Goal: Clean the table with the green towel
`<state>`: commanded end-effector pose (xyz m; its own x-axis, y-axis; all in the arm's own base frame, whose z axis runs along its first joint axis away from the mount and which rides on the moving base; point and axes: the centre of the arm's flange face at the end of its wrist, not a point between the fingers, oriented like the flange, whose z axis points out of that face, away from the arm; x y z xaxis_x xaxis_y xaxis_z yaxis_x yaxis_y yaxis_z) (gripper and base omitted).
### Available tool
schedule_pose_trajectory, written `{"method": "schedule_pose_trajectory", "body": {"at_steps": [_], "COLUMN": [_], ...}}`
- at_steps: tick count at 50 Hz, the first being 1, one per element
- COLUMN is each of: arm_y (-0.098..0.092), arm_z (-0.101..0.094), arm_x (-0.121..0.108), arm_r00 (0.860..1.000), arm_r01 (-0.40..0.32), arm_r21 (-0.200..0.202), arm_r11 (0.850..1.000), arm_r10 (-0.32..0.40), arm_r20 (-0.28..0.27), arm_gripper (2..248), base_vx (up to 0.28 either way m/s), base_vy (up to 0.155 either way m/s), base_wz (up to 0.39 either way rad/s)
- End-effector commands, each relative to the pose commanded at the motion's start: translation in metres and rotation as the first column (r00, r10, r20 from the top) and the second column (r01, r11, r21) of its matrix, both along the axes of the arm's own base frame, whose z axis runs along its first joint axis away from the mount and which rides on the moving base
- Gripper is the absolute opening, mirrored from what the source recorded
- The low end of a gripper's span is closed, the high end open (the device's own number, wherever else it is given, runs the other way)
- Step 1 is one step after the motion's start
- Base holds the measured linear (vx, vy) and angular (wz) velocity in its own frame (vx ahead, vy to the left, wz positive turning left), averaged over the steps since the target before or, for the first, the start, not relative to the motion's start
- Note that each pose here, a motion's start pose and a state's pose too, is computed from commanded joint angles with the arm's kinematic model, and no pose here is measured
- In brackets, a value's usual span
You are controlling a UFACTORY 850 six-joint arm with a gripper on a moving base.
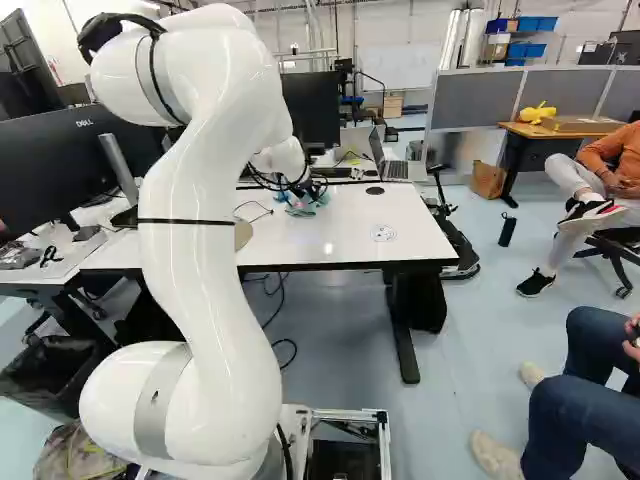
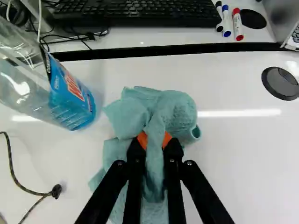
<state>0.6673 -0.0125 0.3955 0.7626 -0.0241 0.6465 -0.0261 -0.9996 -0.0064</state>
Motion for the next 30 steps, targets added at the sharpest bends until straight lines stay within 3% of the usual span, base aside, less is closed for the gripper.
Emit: {"method": "schedule_pose_trajectory", "body": {"at_steps": [18, 30], "arm_y": [-0.031, -0.033], "arm_z": [-0.001, 0.000], "arm_x": [0.007, 0.008], "arm_r00": [0.999, 0.999], "arm_r01": [0.046, 0.048], "arm_r21": [0.000, 0.000], "arm_r11": [0.999, 0.999], "arm_r10": [-0.046, -0.048], "arm_r20": [0.007, 0.009], "arm_gripper": [53, 53], "base_vx": [0.000, 0.000], "base_vy": [0.000, 0.000], "base_wz": [0.000, 0.000]}}
